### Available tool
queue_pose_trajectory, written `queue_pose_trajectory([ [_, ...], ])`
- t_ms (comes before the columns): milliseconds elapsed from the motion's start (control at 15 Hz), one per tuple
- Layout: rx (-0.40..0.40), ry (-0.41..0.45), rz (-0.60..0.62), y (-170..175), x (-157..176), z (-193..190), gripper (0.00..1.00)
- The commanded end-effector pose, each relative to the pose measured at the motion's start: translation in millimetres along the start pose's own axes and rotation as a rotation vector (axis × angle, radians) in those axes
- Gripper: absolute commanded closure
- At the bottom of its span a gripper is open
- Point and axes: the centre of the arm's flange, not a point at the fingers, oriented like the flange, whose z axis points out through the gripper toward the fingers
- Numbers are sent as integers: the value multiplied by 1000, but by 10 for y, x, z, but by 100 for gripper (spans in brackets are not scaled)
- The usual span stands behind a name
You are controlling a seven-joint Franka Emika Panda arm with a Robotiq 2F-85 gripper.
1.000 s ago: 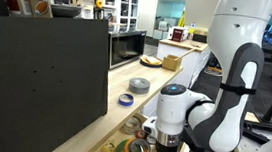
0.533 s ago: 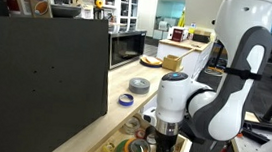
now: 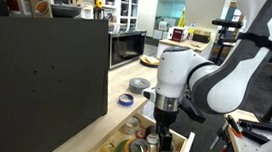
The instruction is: Put the green masking tape in the drawer
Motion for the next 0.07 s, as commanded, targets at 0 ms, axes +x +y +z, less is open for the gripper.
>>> queue_pose_trajectory([
  [0,-5,3,2,16,-1,-56,0],
])
